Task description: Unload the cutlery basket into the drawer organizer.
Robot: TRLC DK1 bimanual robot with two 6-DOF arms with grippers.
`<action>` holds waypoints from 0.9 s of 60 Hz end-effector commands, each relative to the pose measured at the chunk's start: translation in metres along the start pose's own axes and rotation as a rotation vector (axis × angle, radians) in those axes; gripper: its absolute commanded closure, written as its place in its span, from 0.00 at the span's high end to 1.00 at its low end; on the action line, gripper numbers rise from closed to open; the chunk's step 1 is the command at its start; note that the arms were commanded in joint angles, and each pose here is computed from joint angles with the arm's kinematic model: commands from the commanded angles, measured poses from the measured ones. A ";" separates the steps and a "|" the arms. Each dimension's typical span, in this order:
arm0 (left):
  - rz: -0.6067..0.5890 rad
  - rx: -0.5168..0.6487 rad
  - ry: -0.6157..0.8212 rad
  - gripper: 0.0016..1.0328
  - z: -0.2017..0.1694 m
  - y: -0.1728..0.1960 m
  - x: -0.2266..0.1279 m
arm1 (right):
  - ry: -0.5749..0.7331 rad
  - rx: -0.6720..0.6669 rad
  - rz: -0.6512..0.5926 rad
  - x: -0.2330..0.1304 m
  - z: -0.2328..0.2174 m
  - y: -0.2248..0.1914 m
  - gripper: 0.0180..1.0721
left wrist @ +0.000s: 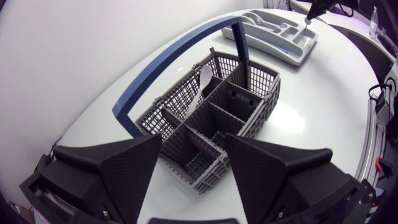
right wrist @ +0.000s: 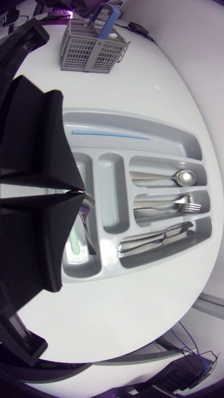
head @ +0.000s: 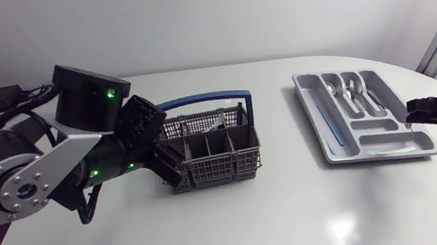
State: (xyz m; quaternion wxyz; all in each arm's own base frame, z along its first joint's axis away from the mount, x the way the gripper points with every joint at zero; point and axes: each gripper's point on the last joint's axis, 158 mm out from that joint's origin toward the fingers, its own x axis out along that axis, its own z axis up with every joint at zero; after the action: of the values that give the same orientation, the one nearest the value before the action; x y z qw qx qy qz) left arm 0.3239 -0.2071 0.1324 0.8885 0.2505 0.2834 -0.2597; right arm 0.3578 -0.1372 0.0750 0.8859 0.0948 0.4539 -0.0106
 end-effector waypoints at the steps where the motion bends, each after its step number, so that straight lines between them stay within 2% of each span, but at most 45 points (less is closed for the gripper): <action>1: -0.001 0.010 0.016 0.69 -0.010 0.000 -0.003 | 0.055 0.009 -0.006 0.018 -0.021 -0.008 0.09; 15: 0.004 0.006 0.017 0.69 -0.013 0.003 -0.009 | 0.099 0.005 -0.013 0.042 -0.038 -0.006 0.13; 22: 0.009 0.002 0.016 0.69 -0.015 0.005 -0.012 | 0.105 -0.010 -0.014 0.052 -0.041 0.001 0.29; 29: 0.024 -0.010 0.014 0.69 -0.018 0.012 -0.016 | 0.109 -0.025 -0.018 0.059 -0.040 0.005 0.51; 34: 0.023 -0.010 0.020 0.69 -0.023 0.011 -0.018 | 0.105 -0.035 -0.032 0.058 -0.038 0.005 0.67; 37: 0.024 -0.006 0.021 0.69 -0.025 0.012 -0.021 | 0.080 -0.046 -0.037 0.050 -0.032 0.007 0.73; 48: 0.010 0.016 0.020 0.68 -0.035 0.008 -0.029 | -0.040 -0.115 -0.036 0.011 -0.008 0.031 0.76; 54: 0.001 0.022 0.029 0.66 -0.042 0.004 -0.030 | -0.086 -0.163 0.047 -0.005 0.000 0.067 0.76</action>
State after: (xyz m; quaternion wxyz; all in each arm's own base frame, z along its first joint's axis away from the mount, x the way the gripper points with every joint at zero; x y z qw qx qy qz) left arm 0.2982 -0.1756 0.1367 0.8912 0.2509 0.2810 -0.2527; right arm 0.3672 -0.0966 0.0800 0.9063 0.0313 0.4211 0.0160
